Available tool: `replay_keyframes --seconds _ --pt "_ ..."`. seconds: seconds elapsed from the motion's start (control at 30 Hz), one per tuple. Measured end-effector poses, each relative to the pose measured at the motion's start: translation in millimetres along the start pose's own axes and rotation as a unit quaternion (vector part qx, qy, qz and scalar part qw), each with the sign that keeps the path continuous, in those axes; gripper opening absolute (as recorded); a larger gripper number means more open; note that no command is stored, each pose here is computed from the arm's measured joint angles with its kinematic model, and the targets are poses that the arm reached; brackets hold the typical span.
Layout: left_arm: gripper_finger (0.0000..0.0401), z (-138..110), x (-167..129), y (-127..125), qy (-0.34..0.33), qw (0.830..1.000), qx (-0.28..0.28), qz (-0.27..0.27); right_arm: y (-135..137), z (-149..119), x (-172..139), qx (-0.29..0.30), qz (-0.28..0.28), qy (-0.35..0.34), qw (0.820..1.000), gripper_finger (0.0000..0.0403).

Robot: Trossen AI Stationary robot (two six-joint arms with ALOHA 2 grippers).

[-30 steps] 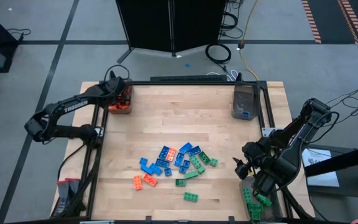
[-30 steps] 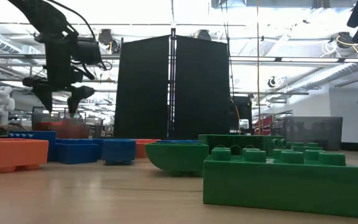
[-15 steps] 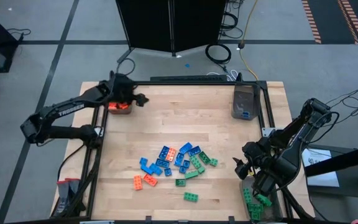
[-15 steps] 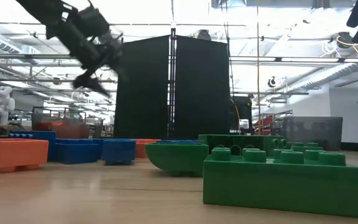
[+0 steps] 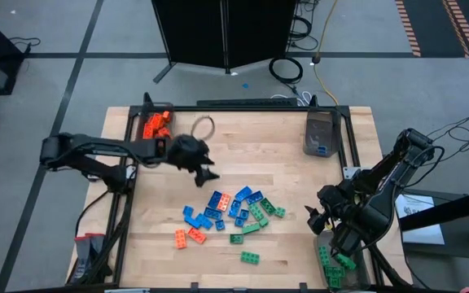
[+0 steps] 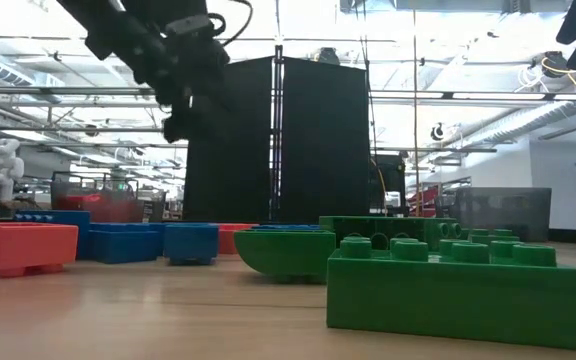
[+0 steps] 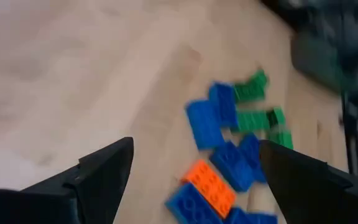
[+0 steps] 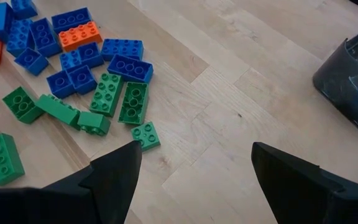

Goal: Sort blocks
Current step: Put the orange game piece into the top left black bin

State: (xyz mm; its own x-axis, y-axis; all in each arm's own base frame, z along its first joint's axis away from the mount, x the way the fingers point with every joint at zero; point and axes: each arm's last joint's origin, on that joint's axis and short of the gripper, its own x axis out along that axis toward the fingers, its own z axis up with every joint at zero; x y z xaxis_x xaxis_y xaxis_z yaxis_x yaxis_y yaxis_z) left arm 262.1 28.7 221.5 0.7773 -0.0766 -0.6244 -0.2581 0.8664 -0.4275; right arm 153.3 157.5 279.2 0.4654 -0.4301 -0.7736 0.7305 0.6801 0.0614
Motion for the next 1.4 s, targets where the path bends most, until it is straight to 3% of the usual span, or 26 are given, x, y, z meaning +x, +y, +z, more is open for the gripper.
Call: replay_keyframes --seconds 0.13,0.3,0.57,0.83,1.1,1.23,1.4 --pt "0.0347 -14.1 23.3 -15.1 0.031 0.993 0.11 -0.023 0.4 -0.1 0.0 0.001 0.002 0.001 1.0 0.0299" --pt "0.0347 -27.6 46.3 -25.3 0.048 0.983 0.173 -0.038 3.3 -0.7 -0.1 0.012 0.014 0.005 1.0 0.0299" --pt "0.0347 -40.0 78.3 -32.5 0.023 0.974 0.224 -0.023 5.0 -0.9 -0.1 0.018 0.021 0.007 1.0 0.0299" --pt "0.0347 -51.2 95.7 -29.5 0.076 0.969 0.233 -0.003 5.3 -1.0 -0.1 0.019 0.023 0.007 1.0 0.0299" --pt "0.0347 -55.8 91.5 -16.0 0.111 0.951 0.262 0.117 4.9 -0.9 -0.2 0.009 0.021 0.006 1.0 0.0299" --pt "0.0347 -53.4 91.3 -11.2 0.106 0.947 0.266 0.143 4.4 -0.7 -0.1 -0.001 0.019 0.004 1.0 0.0299" --pt "0.0347 -39.9 88.4 8.9 0.081 0.944 0.213 0.238 4.2 -0.7 -0.1 0.001 0.018 0.004 1.0 0.0299"
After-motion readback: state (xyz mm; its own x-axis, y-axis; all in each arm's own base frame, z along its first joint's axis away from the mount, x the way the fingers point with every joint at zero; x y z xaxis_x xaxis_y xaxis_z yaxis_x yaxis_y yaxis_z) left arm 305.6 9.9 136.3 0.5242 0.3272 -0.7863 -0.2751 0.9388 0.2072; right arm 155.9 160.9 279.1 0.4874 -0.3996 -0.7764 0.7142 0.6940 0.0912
